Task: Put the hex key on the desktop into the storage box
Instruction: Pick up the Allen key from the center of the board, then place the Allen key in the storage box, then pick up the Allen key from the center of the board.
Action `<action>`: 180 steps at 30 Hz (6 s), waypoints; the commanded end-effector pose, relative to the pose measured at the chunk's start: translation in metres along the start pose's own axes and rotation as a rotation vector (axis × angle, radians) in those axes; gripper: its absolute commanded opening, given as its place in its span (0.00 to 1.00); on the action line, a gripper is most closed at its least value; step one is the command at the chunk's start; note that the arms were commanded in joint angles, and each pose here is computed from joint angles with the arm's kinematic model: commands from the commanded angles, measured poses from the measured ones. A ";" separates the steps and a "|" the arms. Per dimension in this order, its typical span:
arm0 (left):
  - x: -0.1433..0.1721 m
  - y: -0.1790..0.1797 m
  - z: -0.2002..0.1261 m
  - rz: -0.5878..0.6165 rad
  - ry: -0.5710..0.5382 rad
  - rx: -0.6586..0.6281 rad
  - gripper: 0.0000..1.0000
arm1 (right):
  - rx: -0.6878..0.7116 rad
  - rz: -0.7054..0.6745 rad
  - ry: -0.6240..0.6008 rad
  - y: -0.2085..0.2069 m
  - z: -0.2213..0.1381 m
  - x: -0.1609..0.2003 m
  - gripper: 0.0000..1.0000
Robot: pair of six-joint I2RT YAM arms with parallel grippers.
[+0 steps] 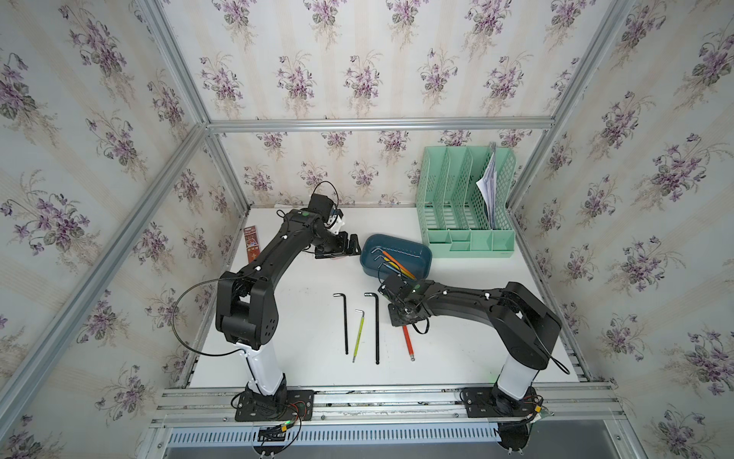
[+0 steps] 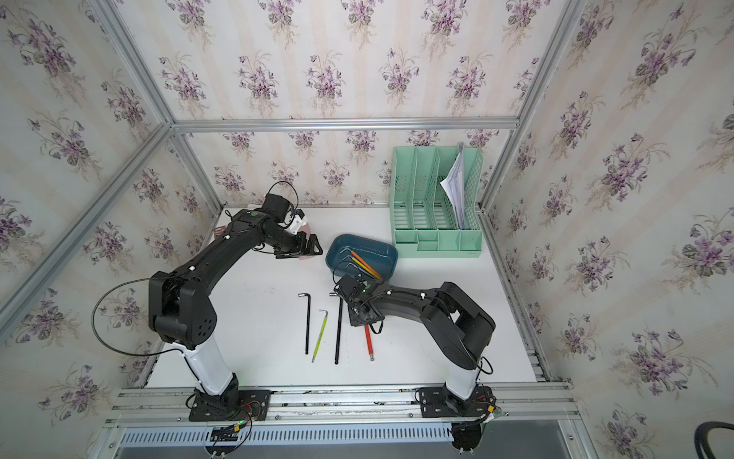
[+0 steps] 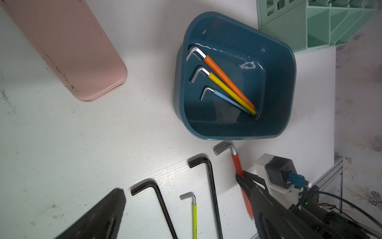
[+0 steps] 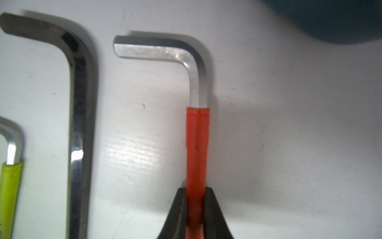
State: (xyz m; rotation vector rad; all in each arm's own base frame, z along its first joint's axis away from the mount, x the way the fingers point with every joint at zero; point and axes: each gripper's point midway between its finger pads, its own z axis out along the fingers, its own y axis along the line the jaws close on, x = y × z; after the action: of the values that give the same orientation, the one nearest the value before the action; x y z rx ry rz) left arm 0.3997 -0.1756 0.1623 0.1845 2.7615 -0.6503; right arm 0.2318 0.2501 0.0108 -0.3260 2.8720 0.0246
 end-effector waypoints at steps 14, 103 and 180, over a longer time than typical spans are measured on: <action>0.000 0.001 -0.002 0.005 -0.006 -0.006 0.99 | 0.003 -0.036 -0.189 -0.026 -0.072 -0.049 0.00; -0.013 0.036 -0.019 -0.098 -0.109 -0.036 0.99 | -0.360 0.045 -0.446 -0.011 -0.131 -0.146 0.54; -0.014 0.032 -0.017 -0.104 -0.098 -0.013 0.99 | 0.083 -0.083 0.163 -0.005 0.012 0.035 0.56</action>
State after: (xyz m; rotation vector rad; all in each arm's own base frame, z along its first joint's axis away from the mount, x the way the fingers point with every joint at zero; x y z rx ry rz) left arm 0.4127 -0.1397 0.1658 0.0024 2.7024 -0.6500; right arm 0.2102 0.2506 0.0052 -0.4323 2.9771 -0.0413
